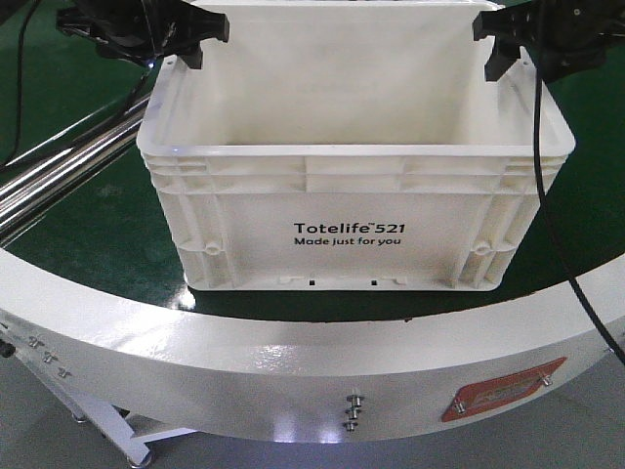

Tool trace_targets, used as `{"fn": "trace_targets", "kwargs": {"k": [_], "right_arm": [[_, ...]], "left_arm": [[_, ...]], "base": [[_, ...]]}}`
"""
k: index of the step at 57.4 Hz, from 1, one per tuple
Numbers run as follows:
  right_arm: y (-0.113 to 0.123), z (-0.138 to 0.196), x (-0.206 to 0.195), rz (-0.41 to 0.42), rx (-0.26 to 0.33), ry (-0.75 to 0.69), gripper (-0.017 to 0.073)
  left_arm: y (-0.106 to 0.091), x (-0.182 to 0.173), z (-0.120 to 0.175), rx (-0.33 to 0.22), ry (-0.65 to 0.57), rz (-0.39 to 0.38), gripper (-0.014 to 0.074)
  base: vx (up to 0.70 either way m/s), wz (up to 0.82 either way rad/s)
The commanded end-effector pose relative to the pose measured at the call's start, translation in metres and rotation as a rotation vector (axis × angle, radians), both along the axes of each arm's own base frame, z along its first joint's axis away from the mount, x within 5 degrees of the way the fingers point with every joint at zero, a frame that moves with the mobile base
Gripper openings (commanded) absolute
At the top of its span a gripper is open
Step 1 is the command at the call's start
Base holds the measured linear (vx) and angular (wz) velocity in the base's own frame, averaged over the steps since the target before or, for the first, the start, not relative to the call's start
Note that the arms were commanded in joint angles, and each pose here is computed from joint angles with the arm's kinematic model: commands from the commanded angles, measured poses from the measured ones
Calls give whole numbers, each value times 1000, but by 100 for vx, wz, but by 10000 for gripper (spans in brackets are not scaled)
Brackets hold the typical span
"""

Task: Place moving items into box and shelve
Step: 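Move both grippers down onto the tote's side rims, then close both grippers on the tote rims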

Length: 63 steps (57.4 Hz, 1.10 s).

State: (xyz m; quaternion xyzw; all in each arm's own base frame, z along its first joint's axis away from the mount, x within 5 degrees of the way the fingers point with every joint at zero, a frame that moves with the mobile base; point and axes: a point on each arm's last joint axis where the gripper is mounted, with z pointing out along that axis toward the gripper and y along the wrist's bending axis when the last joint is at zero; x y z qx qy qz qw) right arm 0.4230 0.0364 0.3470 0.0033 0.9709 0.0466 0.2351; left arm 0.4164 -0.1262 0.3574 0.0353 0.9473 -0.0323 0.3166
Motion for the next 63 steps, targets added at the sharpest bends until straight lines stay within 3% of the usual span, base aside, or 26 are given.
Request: {"fn": "trace_targets", "kwargs": {"k": [1, 26, 39, 46, 61, 63], "right_arm": [[-3, 28, -8, -1, 0, -98, 452], [-3, 17, -3, -7, 1, -54, 440], [-3, 16, -4, -13, 3, -39, 316], [-3, 16, -5, -12, 2, -33, 215], [-3, 15, -5, -11, 1, -24, 11], [-3, 15, -5, -9, 0, -25, -13]], "left_arm": [[3, -10, 36, -38, -127, -1, 450], [3, -10, 30, -18, -85, -5, 450], [2, -8, 25, -13, -70, -4, 436], [2, -8, 26, -14, -72, -5, 349], [3, -8, 25, 11, -65, -21, 0], [3, -8, 25, 15, -66, -26, -10]], "base": [[0, 0], [0, 0], [0, 0], [0, 0], [0, 0], [0, 0]]}}
